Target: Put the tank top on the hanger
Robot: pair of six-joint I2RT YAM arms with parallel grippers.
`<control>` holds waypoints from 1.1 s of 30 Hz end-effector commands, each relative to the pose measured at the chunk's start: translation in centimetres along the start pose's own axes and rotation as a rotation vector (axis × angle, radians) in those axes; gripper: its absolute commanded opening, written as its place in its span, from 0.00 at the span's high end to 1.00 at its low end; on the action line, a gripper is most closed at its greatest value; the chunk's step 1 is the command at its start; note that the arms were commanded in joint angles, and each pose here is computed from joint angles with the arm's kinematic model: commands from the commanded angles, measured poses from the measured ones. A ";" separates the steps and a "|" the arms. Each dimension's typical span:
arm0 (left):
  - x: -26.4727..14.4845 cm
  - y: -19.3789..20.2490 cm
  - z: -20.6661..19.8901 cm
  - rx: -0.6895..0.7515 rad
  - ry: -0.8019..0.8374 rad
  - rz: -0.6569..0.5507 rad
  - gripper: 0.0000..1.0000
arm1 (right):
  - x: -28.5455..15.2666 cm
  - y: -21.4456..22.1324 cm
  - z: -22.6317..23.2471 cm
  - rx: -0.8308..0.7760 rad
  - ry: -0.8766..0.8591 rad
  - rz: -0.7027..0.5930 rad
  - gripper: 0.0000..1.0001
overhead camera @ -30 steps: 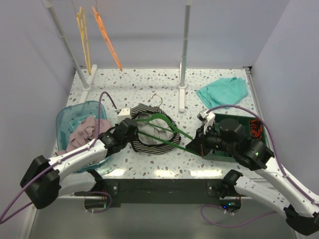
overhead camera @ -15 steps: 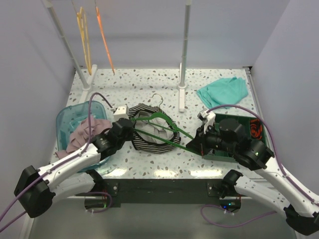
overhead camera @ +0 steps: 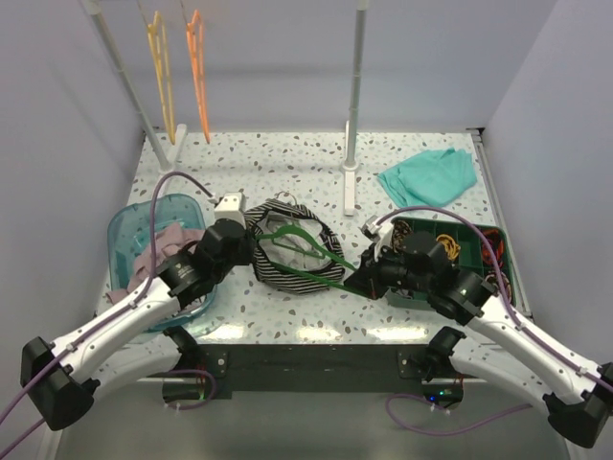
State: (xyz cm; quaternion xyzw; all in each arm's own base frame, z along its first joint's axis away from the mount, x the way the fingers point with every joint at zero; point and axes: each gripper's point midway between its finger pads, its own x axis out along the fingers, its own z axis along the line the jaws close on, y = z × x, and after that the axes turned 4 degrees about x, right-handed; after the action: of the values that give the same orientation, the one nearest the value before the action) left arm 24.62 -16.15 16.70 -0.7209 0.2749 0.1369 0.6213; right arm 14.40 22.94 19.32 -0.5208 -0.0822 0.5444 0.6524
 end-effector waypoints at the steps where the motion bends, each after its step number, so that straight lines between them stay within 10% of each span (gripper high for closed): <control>1: -2.3 -3.2 -2.2 0.037 0.120 -0.054 1.00 | 1.2 -3.8 1.6 -0.081 -0.097 -0.166 1.00; 15: -4.5 -6.7 -2.5 0.086 0.154 -0.157 1.00 | 0.7 -5.2 2.1 -0.114 -0.128 -0.267 1.00; 22: -6.0 -10.3 -2.3 0.075 0.124 -0.254 0.55 | -0.2 -4.5 2.5 -0.115 -0.148 -0.267 1.00; 33: -8.6 -12.7 -9.0 0.232 0.492 -0.377 0.37 | 0.3 -4.7 2.4 -0.103 -0.150 -0.272 1.00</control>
State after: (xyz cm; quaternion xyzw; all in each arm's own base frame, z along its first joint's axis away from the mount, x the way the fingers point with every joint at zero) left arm 24.12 -18.86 29.87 -0.7131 0.2749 -0.0812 0.6398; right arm 15.37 24.27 21.71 -0.5075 -0.1869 0.4958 0.6795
